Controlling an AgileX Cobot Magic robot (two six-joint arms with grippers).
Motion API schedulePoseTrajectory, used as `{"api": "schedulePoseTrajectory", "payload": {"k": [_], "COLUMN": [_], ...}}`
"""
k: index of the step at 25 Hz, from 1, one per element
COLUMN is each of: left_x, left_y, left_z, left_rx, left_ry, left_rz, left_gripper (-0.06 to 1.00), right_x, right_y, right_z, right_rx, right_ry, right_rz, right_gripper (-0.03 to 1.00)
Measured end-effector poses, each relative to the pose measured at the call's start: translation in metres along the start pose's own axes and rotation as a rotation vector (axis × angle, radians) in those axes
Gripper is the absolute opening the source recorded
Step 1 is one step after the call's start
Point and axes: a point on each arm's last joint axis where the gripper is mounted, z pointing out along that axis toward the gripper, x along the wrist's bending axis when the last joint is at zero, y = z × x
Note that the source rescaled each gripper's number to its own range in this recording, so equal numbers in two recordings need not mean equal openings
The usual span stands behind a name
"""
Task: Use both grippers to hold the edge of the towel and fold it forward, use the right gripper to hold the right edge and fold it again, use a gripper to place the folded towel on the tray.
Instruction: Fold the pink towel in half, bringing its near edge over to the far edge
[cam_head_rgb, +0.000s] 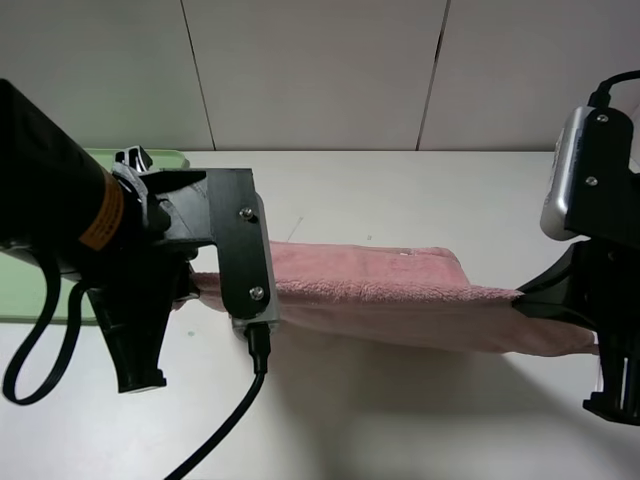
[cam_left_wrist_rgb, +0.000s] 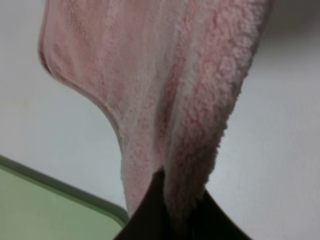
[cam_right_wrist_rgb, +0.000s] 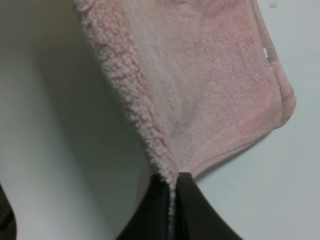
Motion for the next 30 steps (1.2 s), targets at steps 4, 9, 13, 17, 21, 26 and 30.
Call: {"api": "schedulePoseTrajectory", "payload": {"k": [4, 9, 13, 17, 21, 26, 30], "left_x": [0.005, 0.015, 0.021, 0.024, 0.024, 0.035, 0.046], "left_y": [0.004, 0.011, 0.015, 0.017, 0.018, 0.015, 0.012], "left_z": [0.004, 0.012, 0.009, 0.005, 0.012, 0.037, 0.052], "left_rx": [0.013, 0.040, 0.043, 0.037, 0.065, 0.137, 0.144], "left_ry": [-0.002, -0.005, 0.005, 0.018, 0.018, 0.001, -0.009], "left_rz": [-0.015, -0.047, -0.043, -0.039, -0.029, -0.068, -0.092], "left_gripper": [0.00, 0.00, 0.00, 0.00, 0.00, 0.00, 0.00], "right_x": [-0.001, -0.006, -0.010, -0.013, -0.017, -0.022, -0.024], "right_y": [0.000, 0.005, 0.009, 0.013, 0.019, 0.028, 0.031], "right_z": [0.000, -0.006, -0.010, 0.002, 0.017, 0.023, 0.029], "right_rx": [0.001, -0.011, -0.011, 0.044, 0.091, 0.079, 0.080], "right_ry": [-0.007, -0.034, -0.044, -0.013, 0.018, 0.012, 0.015], "right_rz": [0.016, 0.006, 0.000, -0.004, -0.007, -0.011, -0.016], "right_gripper": [0.00, 0.00, 0.00, 0.00, 0.00, 0.00, 0.00]}}
